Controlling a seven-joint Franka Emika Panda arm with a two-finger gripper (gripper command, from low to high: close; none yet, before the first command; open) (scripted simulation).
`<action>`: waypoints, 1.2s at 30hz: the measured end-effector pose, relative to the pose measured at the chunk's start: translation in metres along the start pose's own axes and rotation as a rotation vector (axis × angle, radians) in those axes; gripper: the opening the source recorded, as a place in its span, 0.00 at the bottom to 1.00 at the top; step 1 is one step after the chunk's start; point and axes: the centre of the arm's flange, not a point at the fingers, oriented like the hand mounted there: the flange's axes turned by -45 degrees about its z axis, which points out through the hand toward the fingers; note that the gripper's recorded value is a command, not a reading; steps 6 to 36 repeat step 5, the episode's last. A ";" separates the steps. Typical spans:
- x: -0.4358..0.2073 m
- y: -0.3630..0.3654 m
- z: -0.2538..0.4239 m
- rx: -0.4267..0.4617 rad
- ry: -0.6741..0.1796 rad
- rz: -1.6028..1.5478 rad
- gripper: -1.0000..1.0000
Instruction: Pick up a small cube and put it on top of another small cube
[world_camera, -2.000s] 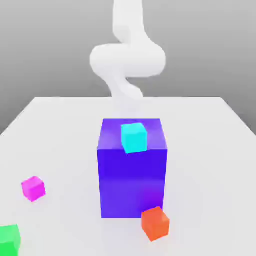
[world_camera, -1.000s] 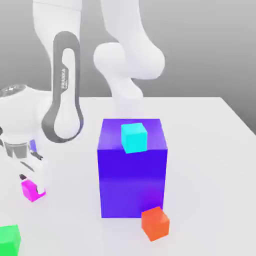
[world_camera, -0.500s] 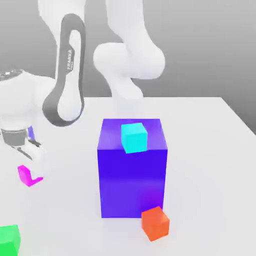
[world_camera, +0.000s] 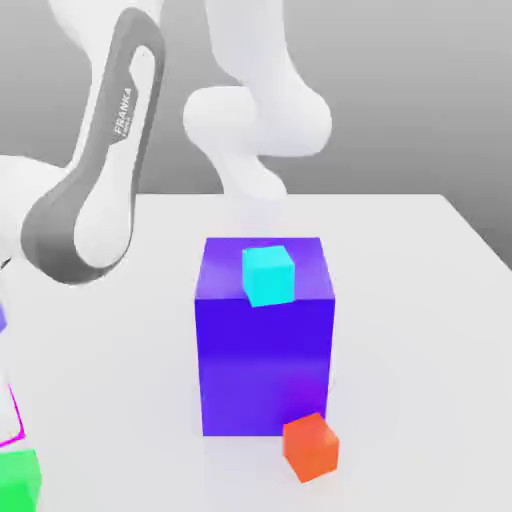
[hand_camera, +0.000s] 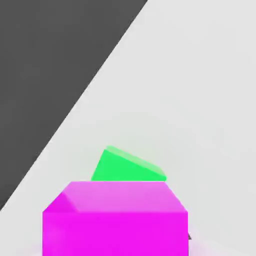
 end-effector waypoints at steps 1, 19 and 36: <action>0.000 0.000 0.000 0.000 0.000 0.000 1.00; 0.000 0.000 0.000 0.000 0.000 0.000 1.00; 0.000 0.000 0.000 0.000 0.000 0.000 1.00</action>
